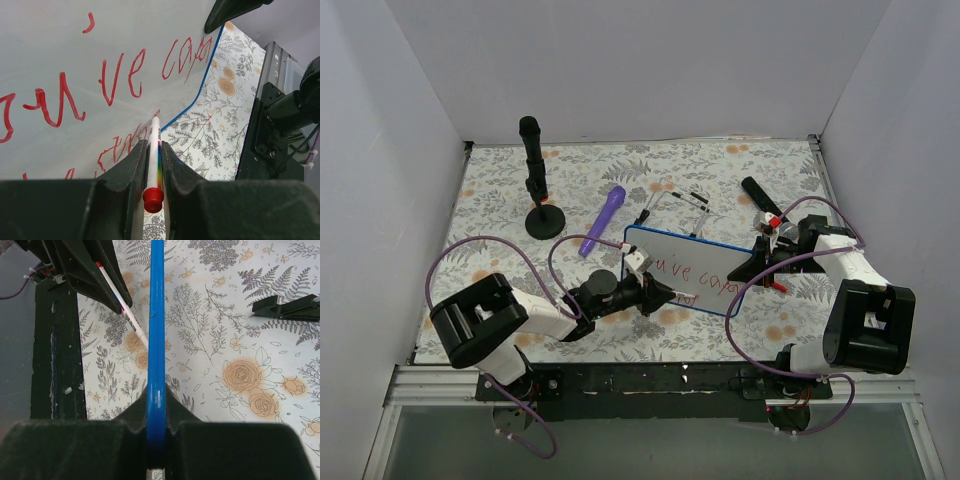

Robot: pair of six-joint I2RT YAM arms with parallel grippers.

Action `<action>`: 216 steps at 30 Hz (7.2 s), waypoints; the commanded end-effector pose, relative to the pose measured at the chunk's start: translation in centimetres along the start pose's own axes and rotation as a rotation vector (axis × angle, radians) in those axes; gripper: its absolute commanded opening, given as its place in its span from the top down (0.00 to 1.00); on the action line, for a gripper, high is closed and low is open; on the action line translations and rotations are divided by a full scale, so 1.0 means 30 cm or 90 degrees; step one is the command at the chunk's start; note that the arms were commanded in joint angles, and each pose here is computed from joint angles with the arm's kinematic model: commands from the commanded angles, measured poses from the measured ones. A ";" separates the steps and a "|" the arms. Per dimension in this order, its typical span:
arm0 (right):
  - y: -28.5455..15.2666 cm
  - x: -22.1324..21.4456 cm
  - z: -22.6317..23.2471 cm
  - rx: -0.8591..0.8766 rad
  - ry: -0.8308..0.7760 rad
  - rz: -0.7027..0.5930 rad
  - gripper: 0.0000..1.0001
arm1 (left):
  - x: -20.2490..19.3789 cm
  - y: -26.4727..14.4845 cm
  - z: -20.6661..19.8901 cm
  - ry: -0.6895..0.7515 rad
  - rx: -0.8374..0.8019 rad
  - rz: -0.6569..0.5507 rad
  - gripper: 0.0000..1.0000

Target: Write a sentence on the whiteboard

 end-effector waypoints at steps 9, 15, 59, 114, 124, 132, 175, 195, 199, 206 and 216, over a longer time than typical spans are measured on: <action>-0.017 -0.054 -0.004 -0.012 -0.010 0.072 0.99 | 0.038 0.047 -0.016 0.010 -0.015 -0.013 1.00; -0.017 -0.053 -0.004 -0.012 -0.012 0.071 0.99 | 0.033 0.066 -0.019 0.010 -0.022 -0.005 1.00; -0.016 -0.031 0.002 -0.014 -0.009 0.058 0.99 | 0.157 -0.060 -0.165 0.003 -0.082 -0.020 1.00; -0.039 -0.043 -0.058 -0.092 0.008 0.091 0.99 | 0.041 -0.127 -0.089 -0.033 0.045 -0.087 1.00; -0.039 -0.043 -0.057 -0.093 0.008 0.092 0.99 | 0.020 -0.029 -0.115 -0.015 0.012 -0.059 1.00; -0.041 -0.046 -0.064 -0.096 0.012 0.094 0.99 | 0.000 0.025 -0.155 -0.008 -0.033 -0.030 1.00; -0.039 -0.048 -0.064 -0.095 0.014 0.094 0.99 | 0.029 0.116 -0.097 0.031 0.035 -0.030 1.00; -0.039 -0.048 -0.063 -0.094 0.014 0.094 0.99 | 0.036 0.074 -0.079 0.031 0.050 -0.039 1.00; -0.039 -0.047 -0.062 -0.094 0.012 0.093 0.99 | 0.029 0.070 -0.067 0.034 0.059 -0.035 1.00; -0.039 -0.047 -0.064 -0.094 0.013 0.094 0.99 | 0.013 0.056 -0.051 0.030 0.069 -0.031 1.00; -0.040 -0.046 -0.062 -0.095 0.012 0.094 0.99 | -0.012 0.056 -0.044 0.028 0.069 -0.016 1.00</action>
Point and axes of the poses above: each gripper's point midway between its finger pads, its own y axis out along the fingers, its own z axis along the line the jaws close on, x = y × z, the point moved 1 cm from there along -y, back along the fingers, and after that the axes turned 8 degrees about -y, right-handed, at the moved point
